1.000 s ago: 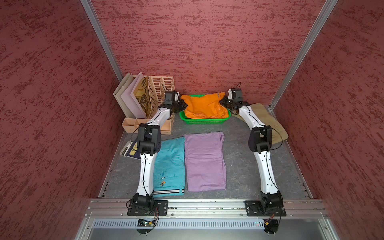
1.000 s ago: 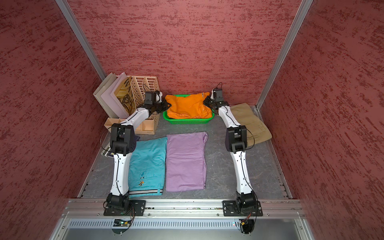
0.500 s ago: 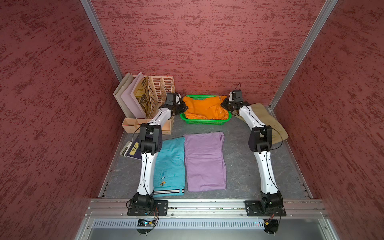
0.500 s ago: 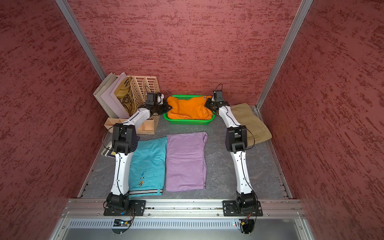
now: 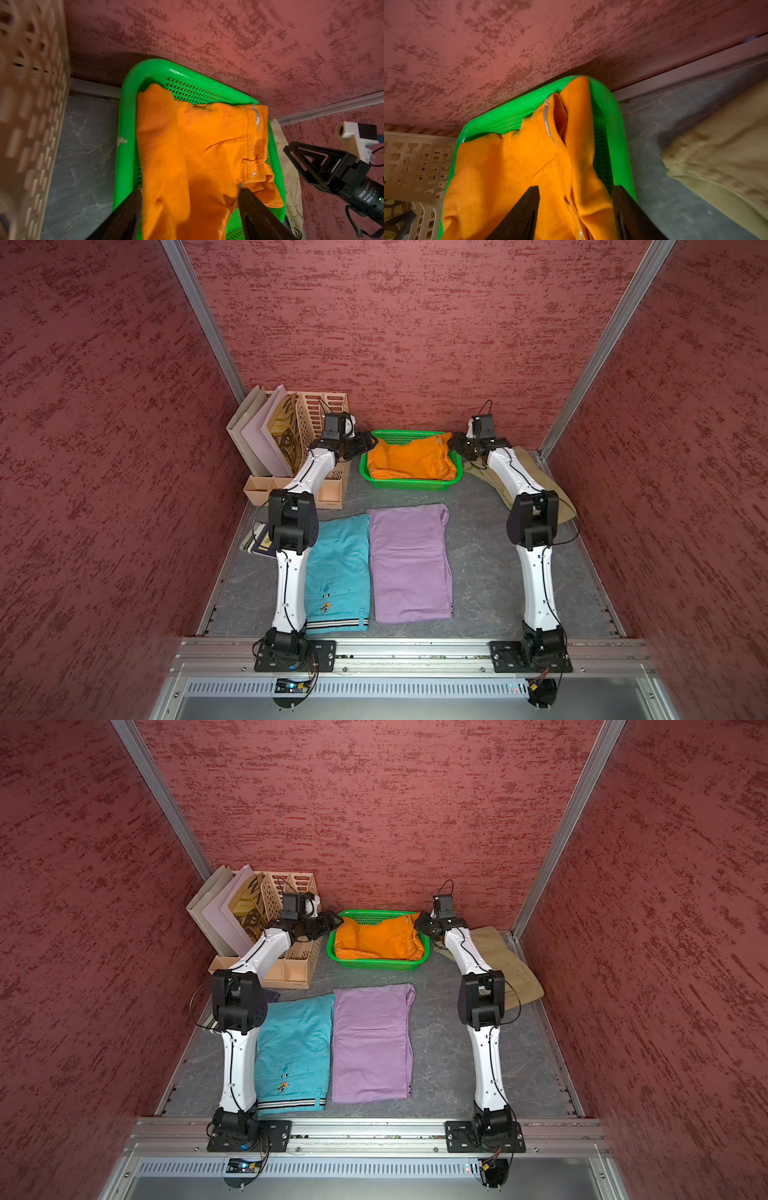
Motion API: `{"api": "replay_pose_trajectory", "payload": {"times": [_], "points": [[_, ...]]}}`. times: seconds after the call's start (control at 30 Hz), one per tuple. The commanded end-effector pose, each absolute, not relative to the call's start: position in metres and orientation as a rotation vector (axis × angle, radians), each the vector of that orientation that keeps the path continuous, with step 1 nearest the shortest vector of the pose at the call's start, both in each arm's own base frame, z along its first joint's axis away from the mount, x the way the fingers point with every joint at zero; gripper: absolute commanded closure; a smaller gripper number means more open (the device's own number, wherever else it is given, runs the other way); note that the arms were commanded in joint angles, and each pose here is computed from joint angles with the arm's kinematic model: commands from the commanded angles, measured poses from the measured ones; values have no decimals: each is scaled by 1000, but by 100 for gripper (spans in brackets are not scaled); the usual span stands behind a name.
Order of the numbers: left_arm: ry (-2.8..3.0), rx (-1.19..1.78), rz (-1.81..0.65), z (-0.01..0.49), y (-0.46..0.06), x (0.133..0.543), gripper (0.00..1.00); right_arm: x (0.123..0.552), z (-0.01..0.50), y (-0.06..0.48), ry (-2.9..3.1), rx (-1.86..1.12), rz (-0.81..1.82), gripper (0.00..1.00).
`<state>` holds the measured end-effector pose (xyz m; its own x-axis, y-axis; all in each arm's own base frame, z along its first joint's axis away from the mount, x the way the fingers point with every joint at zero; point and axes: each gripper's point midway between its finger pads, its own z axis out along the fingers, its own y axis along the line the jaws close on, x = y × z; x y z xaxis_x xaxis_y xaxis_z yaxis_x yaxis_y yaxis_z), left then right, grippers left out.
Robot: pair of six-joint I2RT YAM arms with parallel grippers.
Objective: Put the folded long pants in the basket
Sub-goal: Place the long pant in the basket, then move the long pant to the center of the board.
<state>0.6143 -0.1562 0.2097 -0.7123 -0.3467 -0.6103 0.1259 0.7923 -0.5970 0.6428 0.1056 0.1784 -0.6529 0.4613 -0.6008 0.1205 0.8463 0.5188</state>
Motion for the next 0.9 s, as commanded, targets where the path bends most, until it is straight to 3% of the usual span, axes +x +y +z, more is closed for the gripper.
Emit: {"api": "replay_pose_trajectory", "payload": {"times": [0.0,0.27,0.57,0.87], "points": [[2143,-127,-729,276,-142,592,23,628,227,66,2161,454,460,38],[2094,-91,-752,311,-135,517,23,598,190,-7,2236,681,291,38],[2164,21,-971,280,-174,419,23,595,137,-75,2306,889,204,39],[2264,209,-1104,250,-232,364,24,595,105,-111,2352,960,147,38]]}}
